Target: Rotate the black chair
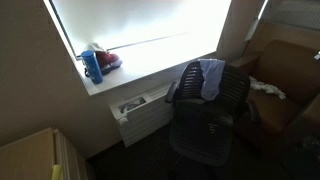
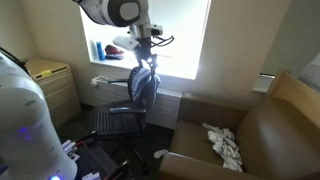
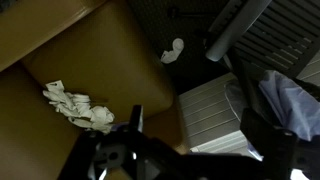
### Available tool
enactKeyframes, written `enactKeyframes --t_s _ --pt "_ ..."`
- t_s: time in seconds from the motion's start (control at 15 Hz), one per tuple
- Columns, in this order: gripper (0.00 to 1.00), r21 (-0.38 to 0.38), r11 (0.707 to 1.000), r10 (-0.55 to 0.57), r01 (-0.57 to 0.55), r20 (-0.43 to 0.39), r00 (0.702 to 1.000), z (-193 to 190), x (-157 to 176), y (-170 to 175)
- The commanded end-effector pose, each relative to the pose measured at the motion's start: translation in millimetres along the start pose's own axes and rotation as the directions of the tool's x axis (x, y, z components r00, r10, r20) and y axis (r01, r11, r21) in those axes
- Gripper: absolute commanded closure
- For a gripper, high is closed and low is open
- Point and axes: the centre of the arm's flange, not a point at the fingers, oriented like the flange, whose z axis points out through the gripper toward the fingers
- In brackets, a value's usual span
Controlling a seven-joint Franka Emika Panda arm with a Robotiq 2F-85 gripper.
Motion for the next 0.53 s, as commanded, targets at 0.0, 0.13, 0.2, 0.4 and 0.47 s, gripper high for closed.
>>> enactKeyframes --t_s 0.0,0.13,0.2,0.4,0.47 --pt "0.0 0.0 1.0 0.0 0.0 0.0 1.0 0 0 0" --pt "0.0 0.034 0.998 -0.054 0.05 0.127 0.99 41 -1 -19" --pt "0.0 0.062 0.994 -0.094 0.085 0.166 0.982 58 -7 -40" --pt "0.0 0.135 0.972 -0.22 0.192 0.243 0.945 93 -21 -105" --pt "0.0 0.149 0.964 -0.255 0.222 0.264 0.93 104 -26 -131"
